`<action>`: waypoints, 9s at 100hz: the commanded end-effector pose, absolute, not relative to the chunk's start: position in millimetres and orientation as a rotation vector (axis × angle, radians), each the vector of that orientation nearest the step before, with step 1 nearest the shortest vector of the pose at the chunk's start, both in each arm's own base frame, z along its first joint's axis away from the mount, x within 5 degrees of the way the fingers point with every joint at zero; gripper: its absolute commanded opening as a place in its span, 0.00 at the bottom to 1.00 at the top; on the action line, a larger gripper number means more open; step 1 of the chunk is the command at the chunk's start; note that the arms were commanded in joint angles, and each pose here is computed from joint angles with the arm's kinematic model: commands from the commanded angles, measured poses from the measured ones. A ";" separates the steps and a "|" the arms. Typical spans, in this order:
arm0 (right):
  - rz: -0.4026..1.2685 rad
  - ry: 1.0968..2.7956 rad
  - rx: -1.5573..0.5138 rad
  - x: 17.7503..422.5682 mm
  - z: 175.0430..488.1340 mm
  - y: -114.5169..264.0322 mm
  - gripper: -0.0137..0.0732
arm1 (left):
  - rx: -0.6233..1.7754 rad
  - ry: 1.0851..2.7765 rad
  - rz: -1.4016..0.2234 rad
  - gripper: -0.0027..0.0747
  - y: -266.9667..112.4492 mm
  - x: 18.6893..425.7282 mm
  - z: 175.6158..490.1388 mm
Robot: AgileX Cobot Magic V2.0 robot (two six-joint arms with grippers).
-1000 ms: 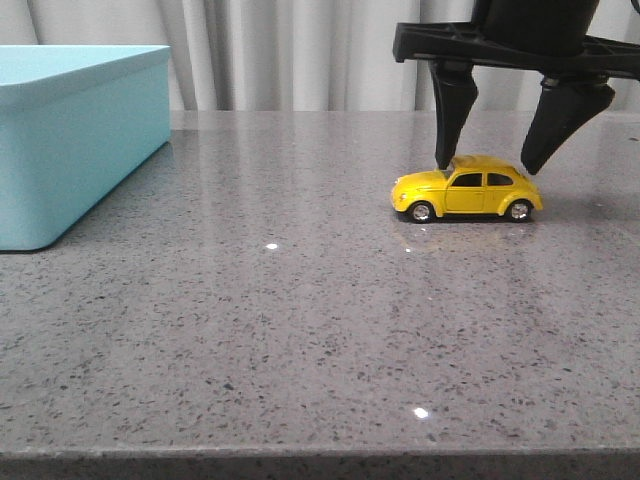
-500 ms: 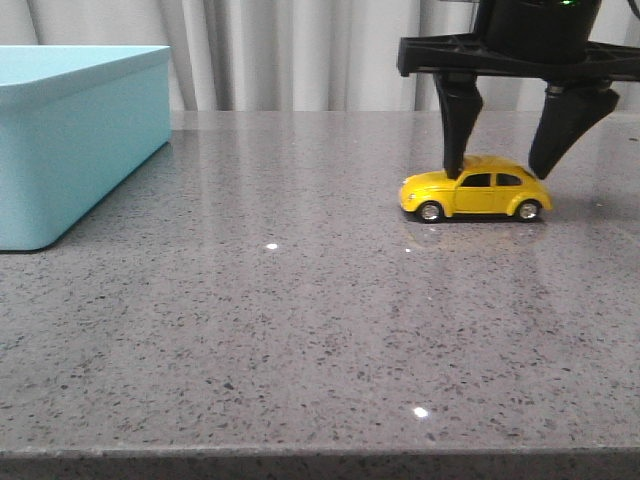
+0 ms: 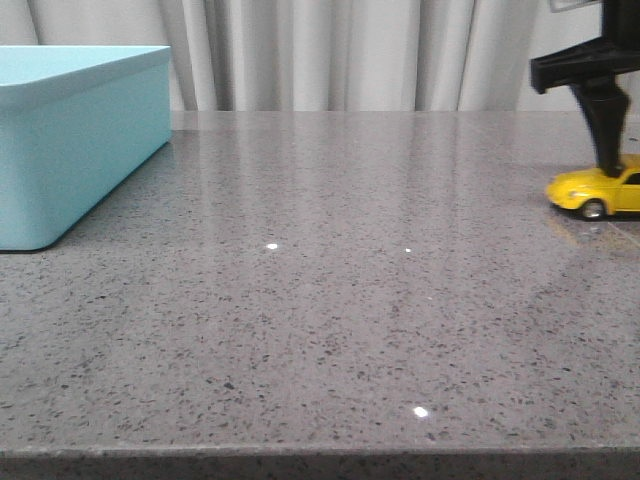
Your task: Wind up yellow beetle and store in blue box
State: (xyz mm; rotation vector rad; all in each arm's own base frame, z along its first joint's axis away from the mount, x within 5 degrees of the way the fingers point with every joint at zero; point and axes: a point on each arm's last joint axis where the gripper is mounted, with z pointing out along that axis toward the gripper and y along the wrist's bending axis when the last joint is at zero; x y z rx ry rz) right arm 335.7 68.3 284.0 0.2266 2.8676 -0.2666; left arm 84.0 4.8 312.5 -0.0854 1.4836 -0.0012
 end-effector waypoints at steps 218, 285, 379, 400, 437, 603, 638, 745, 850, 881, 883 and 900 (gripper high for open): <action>0.302 1.868 0.083 66.2 414.5 7.8 0.73 | 1.163 1.976 -0.028 0.70 -132.7 234.9 411.5; 0.314 1.834 0.077 66.9 417.5 8.6 0.73 | 1.471 2.218 -0.020 0.70 -182.3 301.2 326.9; 0.316 1.828 0.076 67.0 418.1 8.7 0.73 | 1.583 2.220 0.168 0.67 -179.9 318.8 302.6; 0.316 1.828 0.076 67.0 418.1 8.7 0.73 | 1.583 2.220 0.168 0.45 -179.9 318.8 302.6; 0.315 1.830 0.076 67.0 417.9 8.7 0.73 | 1.559 2.146 0.162 0.34 -190.5 319.7 325.7; 0.316 1.827 0.075 67.0 418.2 8.7 0.73 | 0.726 2.667 0.178 0.34 -44.5 390.9 322.8; 0.315 1.829 0.076 67.0 418.0 8.7 0.73 | 0.720 2.649 0.165 0.55 -46.0 394.7 320.8; 0.222 1.813 -0.006 41.8 382.2 -2.7 0.13 | 0.546 2.247 -0.059 0.01 -38.7 235.4 445.2; 0.279 1.670 -0.084 46.5 305.5 5.8 0.08 | 0.300 1.883 -0.193 0.01 -18.7 21.5 298.8; 0.279 1.671 -0.083 46.5 305.4 5.7 0.08 | 0.299 1.853 -0.191 0.01 -18.1 16.2 298.0; 0.279 1.671 -0.083 46.5 305.4 5.7 0.08 | 0.299 1.853 -0.191 0.01 -18.1 16.2 298.0; 0.279 1.671 -0.083 46.5 305.4 5.7 0.08 | 0.299 1.853 -0.191 0.01 -18.1 16.2 298.0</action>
